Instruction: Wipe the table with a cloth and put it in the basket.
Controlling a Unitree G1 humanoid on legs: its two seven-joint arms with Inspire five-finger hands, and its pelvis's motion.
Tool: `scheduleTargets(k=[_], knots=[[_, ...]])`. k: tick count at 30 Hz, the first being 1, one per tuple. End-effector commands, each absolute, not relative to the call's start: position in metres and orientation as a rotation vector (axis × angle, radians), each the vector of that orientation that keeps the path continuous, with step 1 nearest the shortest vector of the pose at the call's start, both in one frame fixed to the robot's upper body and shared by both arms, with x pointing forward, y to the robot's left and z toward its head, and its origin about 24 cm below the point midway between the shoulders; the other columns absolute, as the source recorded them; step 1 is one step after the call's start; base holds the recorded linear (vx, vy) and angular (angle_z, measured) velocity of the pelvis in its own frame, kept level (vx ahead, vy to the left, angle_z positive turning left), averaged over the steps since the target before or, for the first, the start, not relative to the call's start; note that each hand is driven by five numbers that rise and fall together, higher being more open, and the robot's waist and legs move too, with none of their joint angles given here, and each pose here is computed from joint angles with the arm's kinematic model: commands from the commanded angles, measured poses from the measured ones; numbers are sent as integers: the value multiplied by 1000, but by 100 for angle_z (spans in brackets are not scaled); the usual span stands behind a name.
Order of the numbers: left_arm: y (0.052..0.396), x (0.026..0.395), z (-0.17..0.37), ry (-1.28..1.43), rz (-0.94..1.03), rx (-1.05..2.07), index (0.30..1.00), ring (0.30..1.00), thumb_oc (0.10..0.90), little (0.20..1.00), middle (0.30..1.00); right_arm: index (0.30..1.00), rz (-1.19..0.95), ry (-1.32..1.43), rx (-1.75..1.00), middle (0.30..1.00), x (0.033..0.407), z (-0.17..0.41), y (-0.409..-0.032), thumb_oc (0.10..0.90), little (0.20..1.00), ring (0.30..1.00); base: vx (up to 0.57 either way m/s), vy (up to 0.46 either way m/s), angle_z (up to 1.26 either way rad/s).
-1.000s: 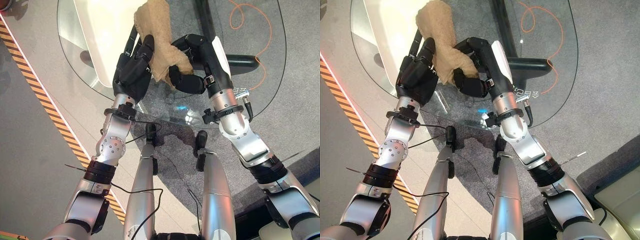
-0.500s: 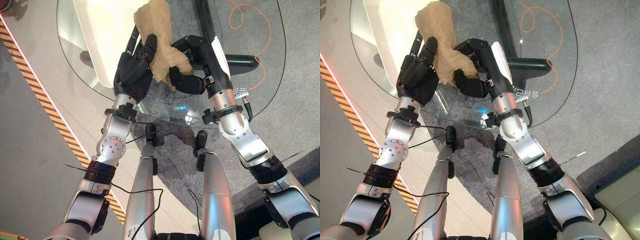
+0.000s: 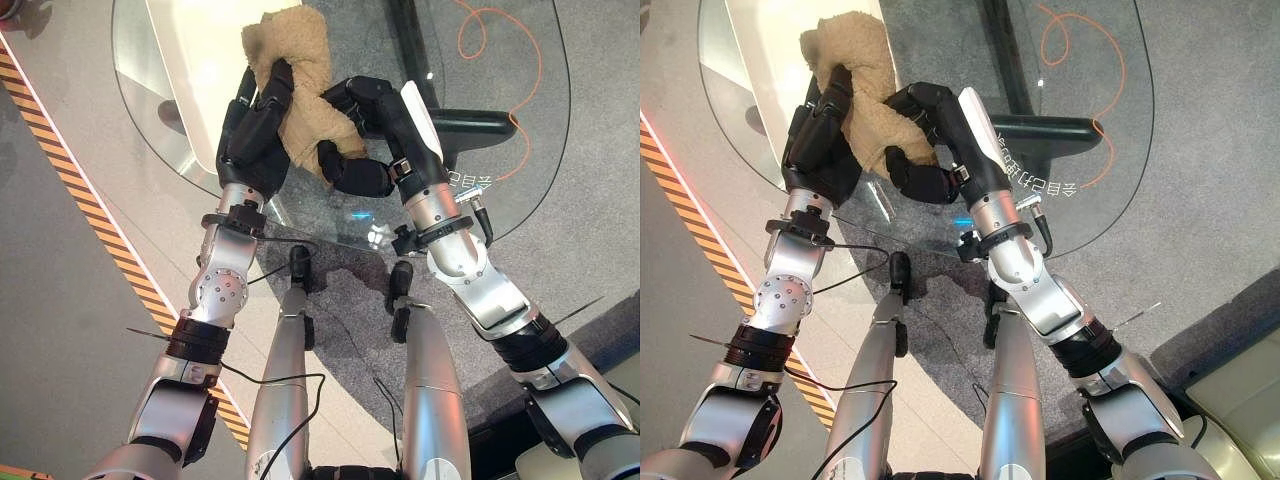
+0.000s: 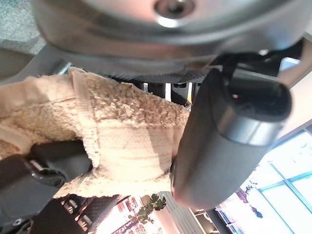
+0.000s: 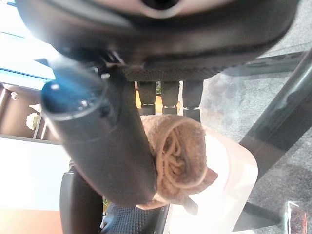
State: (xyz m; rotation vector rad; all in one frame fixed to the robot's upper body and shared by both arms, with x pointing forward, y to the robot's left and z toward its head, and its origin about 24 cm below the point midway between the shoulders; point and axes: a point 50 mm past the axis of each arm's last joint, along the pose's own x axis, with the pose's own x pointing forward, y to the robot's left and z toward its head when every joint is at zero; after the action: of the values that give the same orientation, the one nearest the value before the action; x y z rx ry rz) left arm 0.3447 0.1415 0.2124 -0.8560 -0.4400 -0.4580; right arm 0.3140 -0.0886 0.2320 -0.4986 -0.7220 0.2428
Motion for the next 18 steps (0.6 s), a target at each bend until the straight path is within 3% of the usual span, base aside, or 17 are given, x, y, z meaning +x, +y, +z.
scheduleTargets(k=[1, 5, 6, 7, 18], knots=[[107, 316, 278, -707, -804, -790, 300, 300, 100, 200, 300, 300, 264, -1086, -389, 300, 279, 303, -71, 100, 200, 300, 0, 0, 0], [108, 316, 278, -715, -800, -794, 300, 300, 100, 200, 300, 305, 261, -1085, -387, 305, 279, 303, -71, 105, 205, 305, 0, 0, 0], [108, 316, 279, -720, -796, -795, 300, 300, 100, 200, 300, 787, 257, -1081, -375, 787, 280, 303, -71, 668, 768, 787, 0, 0, 0], [108, 316, 279, -720, -796, -795, 300, 300, 100, 200, 300, 900, 259, -1080, -374, 900, 280, 303, -71, 800, 900, 900, 0, 0, 0], [113, 314, 281, -767, -759, -814, 300, 300, 100, 200, 300, 900, 249, -1093, -366, 900, 279, 303, -71, 800, 900, 900, 0, 0, 0]])
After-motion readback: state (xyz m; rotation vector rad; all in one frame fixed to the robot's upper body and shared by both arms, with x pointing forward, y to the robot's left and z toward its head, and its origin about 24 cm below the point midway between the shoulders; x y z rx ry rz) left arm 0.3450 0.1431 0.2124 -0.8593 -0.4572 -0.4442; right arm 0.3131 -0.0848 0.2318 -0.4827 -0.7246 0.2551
